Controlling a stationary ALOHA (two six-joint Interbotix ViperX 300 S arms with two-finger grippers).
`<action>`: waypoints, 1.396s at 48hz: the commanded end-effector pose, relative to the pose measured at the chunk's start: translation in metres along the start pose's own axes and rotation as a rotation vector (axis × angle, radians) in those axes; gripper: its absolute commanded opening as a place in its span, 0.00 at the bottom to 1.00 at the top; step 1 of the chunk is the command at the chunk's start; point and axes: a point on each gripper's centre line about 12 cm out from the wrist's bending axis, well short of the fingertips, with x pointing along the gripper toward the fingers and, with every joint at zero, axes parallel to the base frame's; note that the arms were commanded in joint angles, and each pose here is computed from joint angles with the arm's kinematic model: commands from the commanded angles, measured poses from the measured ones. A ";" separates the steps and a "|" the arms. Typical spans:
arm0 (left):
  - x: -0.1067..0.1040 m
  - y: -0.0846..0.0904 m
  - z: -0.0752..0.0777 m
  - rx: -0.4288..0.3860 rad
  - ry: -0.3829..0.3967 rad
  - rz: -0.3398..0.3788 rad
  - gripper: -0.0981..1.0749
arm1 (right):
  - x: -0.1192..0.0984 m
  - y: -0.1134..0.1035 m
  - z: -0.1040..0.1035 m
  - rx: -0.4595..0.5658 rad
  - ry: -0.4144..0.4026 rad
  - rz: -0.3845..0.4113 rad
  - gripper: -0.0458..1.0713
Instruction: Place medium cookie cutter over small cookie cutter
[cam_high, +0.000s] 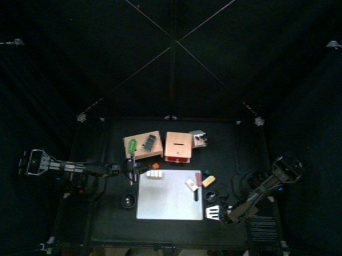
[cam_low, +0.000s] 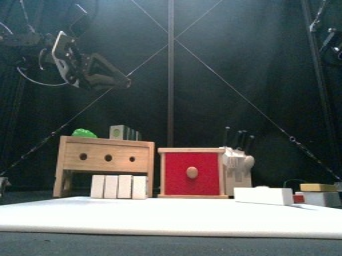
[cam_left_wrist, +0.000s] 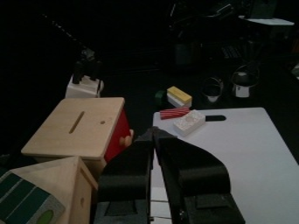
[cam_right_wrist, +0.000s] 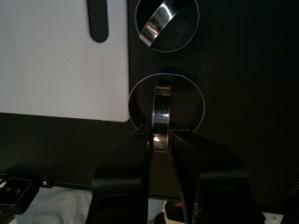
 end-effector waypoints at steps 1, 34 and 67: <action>0.002 0.002 0.006 -0.005 -0.019 0.007 0.51 | -0.011 0.004 0.000 0.002 0.022 0.033 0.56; 0.000 0.002 0.003 -0.004 -0.011 0.008 0.51 | -0.072 0.007 0.035 -0.023 -0.053 0.119 0.56; 0.000 0.002 0.002 -0.004 -0.008 0.007 0.51 | -0.048 0.006 0.066 0.025 -0.102 0.151 0.56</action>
